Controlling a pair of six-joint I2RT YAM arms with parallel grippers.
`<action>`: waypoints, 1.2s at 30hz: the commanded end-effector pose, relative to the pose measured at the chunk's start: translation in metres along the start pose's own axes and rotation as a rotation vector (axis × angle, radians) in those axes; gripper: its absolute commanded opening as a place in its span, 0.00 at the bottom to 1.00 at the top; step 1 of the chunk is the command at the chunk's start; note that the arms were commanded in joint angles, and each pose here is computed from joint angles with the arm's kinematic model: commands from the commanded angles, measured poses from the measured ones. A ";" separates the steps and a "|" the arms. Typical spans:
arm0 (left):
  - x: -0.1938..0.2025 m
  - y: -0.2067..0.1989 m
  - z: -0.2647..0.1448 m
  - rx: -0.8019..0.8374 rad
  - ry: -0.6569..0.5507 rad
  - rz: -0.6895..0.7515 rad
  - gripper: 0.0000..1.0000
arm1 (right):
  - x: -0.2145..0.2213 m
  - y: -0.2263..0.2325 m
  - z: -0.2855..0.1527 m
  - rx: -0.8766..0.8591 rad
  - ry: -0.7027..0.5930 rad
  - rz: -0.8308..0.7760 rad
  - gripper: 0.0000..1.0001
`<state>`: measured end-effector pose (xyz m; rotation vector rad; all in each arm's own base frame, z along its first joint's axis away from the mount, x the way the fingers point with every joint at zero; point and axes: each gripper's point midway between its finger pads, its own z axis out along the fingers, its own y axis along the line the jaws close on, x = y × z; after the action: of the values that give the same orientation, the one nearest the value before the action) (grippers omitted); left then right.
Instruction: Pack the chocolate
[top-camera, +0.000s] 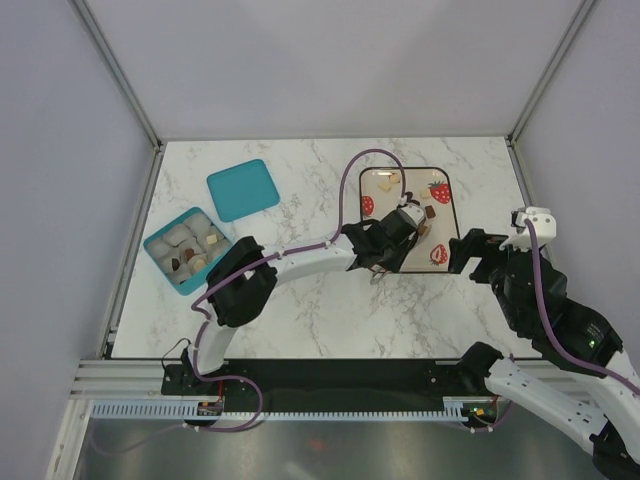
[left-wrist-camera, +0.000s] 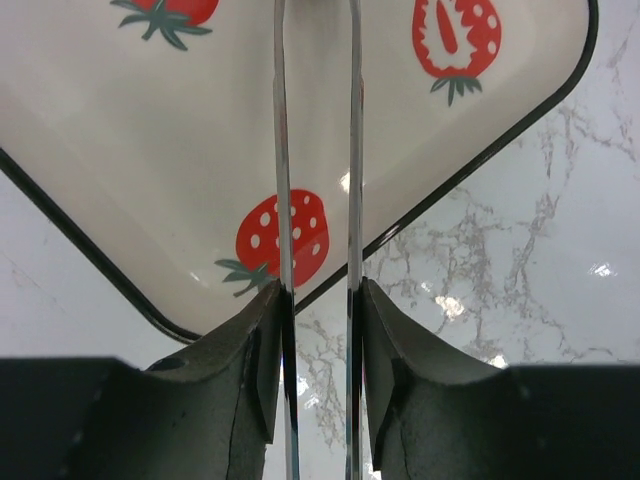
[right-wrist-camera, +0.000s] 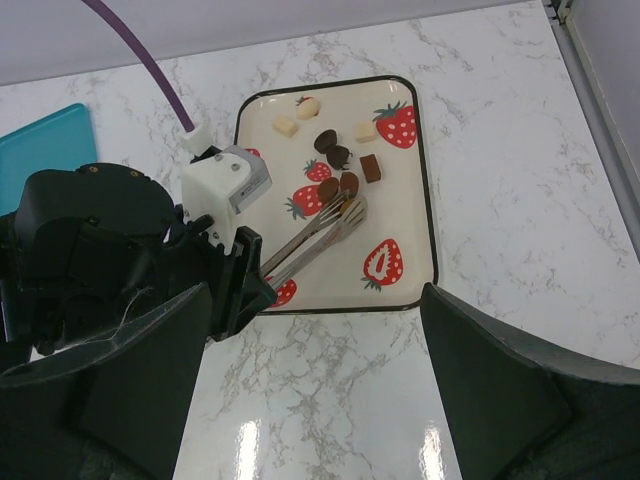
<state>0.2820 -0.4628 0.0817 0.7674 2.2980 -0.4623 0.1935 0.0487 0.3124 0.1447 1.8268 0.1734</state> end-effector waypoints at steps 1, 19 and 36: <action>-0.030 0.002 -0.041 0.003 -0.099 -0.003 0.38 | -0.007 0.008 0.001 -0.019 -0.003 0.028 0.94; -0.027 0.086 -0.185 -0.193 -0.233 -0.105 0.38 | 0.006 0.041 0.009 -0.111 0.087 0.081 0.93; 0.050 0.298 -0.275 -0.593 -0.179 -0.533 0.38 | 0.012 0.041 0.009 -0.150 0.065 0.049 0.93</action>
<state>0.3150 -0.0989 0.2106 -0.0987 2.2577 -0.0721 0.1982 0.0867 0.2979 0.0978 1.9069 0.3178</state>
